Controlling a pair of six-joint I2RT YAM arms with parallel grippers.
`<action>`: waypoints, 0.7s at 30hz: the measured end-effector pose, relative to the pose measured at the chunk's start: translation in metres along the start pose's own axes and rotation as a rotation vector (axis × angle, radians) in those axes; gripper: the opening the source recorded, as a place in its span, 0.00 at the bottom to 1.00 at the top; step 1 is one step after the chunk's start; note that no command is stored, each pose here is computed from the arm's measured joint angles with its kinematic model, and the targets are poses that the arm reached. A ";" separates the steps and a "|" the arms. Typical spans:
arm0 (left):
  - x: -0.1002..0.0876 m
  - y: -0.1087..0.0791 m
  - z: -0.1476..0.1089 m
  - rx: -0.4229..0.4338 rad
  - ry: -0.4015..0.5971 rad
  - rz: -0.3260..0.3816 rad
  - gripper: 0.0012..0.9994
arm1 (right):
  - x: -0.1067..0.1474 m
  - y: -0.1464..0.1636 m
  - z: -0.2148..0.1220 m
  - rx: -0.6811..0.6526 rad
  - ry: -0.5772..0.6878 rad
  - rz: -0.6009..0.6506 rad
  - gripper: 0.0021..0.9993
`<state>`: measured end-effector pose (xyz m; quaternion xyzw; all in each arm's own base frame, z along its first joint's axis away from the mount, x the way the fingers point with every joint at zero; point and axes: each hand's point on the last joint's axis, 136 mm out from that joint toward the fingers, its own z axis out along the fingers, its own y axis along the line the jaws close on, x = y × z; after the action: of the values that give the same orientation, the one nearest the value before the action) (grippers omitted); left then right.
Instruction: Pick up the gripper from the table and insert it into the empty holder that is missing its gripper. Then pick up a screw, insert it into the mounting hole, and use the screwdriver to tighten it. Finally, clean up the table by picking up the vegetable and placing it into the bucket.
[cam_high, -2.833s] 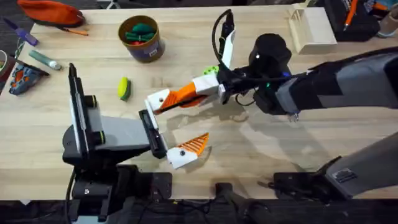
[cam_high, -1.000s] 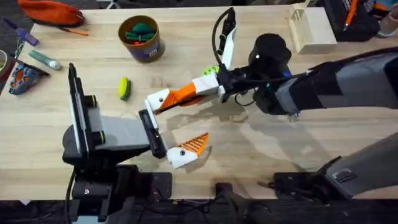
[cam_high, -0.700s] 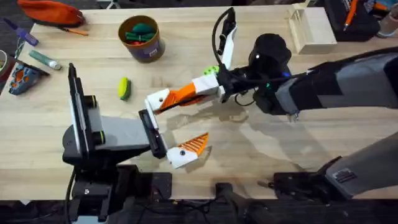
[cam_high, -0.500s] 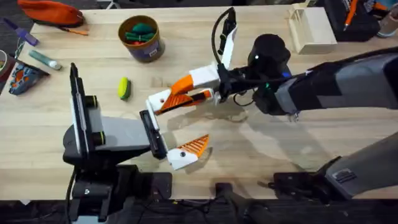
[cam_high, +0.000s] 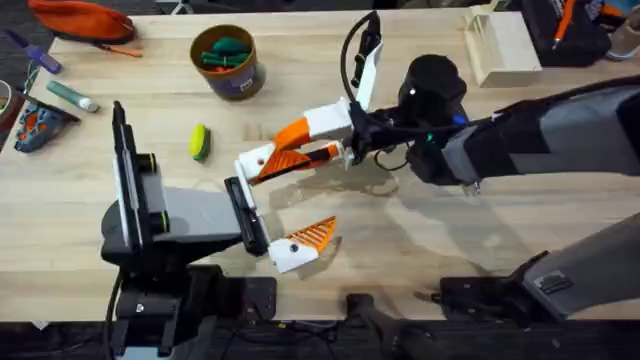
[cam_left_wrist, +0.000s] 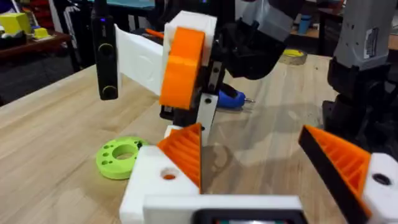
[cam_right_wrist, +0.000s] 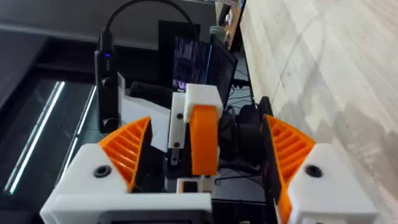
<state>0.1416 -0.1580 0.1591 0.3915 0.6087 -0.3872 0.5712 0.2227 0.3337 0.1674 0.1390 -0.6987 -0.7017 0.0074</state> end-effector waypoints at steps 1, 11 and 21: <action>0.000 0.000 0.000 0.000 0.000 0.000 0.99 | 0.000 -0.001 -0.001 0.004 -0.001 0.000 0.93; 0.000 0.000 0.000 0.000 0.000 0.000 0.99 | -0.012 0.013 -0.047 0.118 -0.100 -0.008 0.93; 0.000 0.000 0.000 0.000 0.000 0.000 0.99 | -0.036 0.040 -0.138 0.321 -0.269 -0.024 0.93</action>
<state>0.1416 -0.1580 0.1591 0.3915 0.6086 -0.3872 0.5713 0.2787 0.2056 0.2154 0.0519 -0.7946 -0.5936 -0.1167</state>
